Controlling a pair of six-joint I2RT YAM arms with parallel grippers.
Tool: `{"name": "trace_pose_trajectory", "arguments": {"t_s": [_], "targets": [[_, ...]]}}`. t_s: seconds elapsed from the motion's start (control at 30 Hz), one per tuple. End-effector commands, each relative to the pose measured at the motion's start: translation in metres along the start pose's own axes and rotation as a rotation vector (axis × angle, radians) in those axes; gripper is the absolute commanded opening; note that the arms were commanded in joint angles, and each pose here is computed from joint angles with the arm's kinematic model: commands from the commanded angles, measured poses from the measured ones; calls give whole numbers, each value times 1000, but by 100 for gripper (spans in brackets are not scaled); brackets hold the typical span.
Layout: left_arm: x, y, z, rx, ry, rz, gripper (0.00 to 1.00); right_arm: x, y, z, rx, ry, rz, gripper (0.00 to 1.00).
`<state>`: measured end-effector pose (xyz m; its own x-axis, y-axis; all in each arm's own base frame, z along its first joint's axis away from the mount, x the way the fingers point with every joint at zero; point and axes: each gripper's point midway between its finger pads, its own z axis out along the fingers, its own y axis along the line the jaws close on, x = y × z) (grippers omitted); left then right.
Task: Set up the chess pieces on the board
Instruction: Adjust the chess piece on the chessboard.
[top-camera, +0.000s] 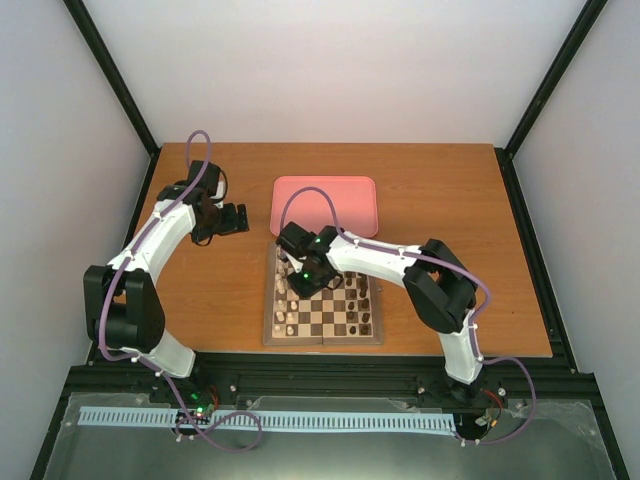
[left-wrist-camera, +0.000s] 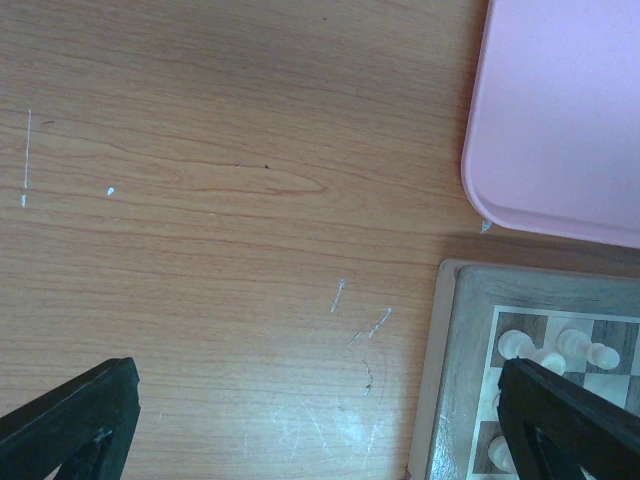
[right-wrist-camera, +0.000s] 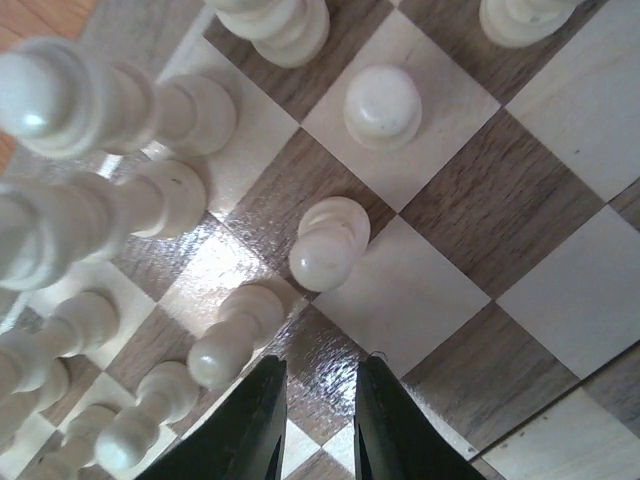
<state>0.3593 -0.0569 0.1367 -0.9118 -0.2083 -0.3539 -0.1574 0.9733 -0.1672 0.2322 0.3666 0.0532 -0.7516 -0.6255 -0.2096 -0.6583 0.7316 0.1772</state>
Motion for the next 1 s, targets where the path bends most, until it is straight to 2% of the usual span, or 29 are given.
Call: {"name": "trace_pose_trajectory", "arguments": {"t_s": [0.0,0.6,0.97], "targets": [[-5,-1,-5,-3,-20,15,100,-3,-4,6,28,18,7,22],[-6,-2,-3,0,-17,17,100,-5,1,3,-1,6,-10,22],[-7,-4,-2,7,-15,14,100,4,-16,-15,83,-9,25,22]]}}
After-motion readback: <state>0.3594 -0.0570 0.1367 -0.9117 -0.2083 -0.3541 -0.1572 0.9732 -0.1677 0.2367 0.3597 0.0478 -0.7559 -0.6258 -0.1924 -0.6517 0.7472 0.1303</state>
